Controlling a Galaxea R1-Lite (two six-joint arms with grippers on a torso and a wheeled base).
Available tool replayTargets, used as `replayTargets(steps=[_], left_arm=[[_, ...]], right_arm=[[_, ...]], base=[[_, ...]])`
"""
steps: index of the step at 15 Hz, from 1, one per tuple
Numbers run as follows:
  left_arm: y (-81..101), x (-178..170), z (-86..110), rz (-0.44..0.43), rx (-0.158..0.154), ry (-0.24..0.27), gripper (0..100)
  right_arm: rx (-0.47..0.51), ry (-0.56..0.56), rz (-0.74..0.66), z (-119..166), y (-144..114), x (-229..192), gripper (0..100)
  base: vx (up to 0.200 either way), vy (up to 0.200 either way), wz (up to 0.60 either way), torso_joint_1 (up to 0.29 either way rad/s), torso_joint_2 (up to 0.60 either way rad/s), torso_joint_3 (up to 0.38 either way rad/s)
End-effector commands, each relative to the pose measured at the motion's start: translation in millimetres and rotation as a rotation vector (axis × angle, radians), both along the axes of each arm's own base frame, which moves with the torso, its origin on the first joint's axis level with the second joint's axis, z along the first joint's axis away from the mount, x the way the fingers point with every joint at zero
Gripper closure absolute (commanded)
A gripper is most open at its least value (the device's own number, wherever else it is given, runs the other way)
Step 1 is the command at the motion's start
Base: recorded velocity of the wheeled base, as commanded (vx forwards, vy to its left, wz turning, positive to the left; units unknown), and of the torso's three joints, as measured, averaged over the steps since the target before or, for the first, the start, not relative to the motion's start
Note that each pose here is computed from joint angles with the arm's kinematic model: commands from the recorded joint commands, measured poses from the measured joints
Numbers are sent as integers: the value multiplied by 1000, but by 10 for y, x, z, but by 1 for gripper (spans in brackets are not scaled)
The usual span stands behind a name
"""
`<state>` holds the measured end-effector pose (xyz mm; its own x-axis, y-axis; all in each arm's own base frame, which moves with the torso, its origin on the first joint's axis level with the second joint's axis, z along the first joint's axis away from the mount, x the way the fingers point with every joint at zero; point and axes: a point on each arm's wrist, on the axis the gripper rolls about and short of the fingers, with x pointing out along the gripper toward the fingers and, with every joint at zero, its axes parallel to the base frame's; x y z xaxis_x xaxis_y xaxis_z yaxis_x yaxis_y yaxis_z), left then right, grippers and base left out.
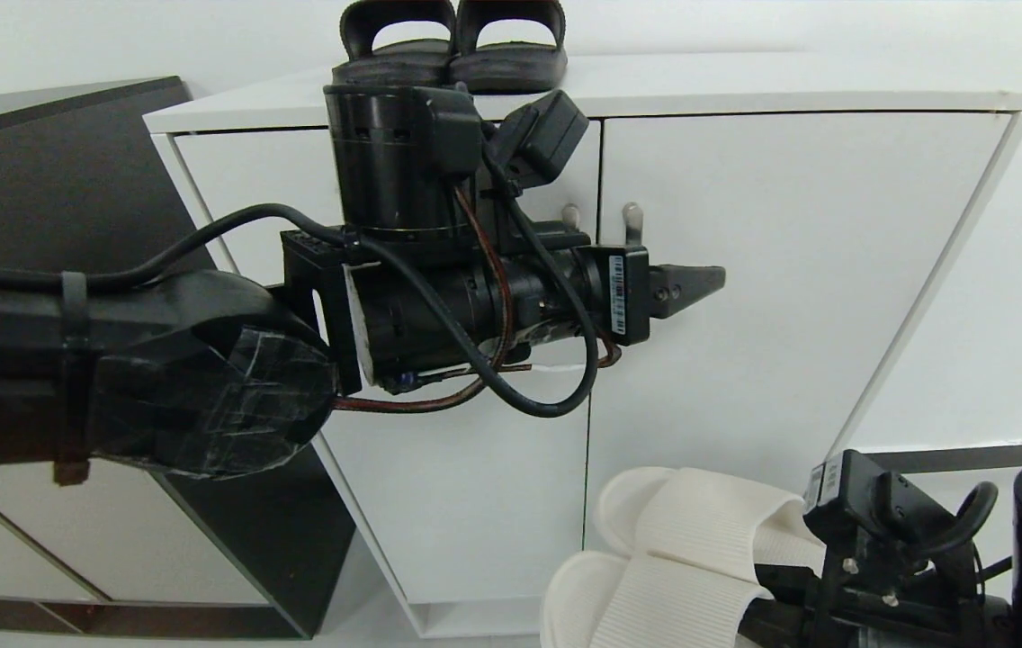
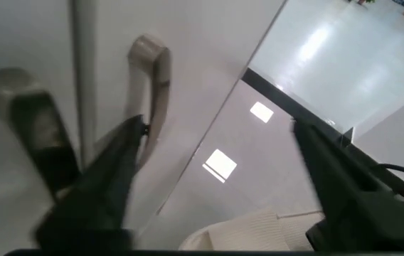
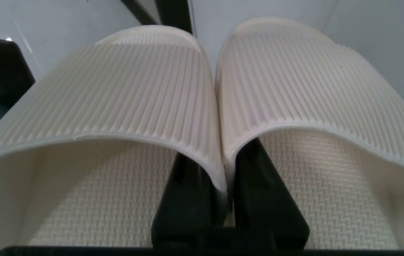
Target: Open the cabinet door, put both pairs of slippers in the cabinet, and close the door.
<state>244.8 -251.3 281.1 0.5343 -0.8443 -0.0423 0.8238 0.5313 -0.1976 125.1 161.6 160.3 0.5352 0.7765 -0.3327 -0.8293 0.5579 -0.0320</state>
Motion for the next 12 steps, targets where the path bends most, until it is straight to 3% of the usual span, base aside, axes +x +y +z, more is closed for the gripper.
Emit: replayTargets(steps=[1,7,12], left_arm=[[-12,8,-13,-1,1,2,100],[42,-55,-20,-6,6,9,100],[260,-490,7,-73,2,27,100]], right_arm=[[-5,4,13,-22,0,-30,100],[29,39,179,-40,-110,-212,100],[34,54,231,-69,-160,-284,100]], base=[[0,0,0,0,0,0],[0,0,0,0,0,0],[0,0,0,0,0,0]])
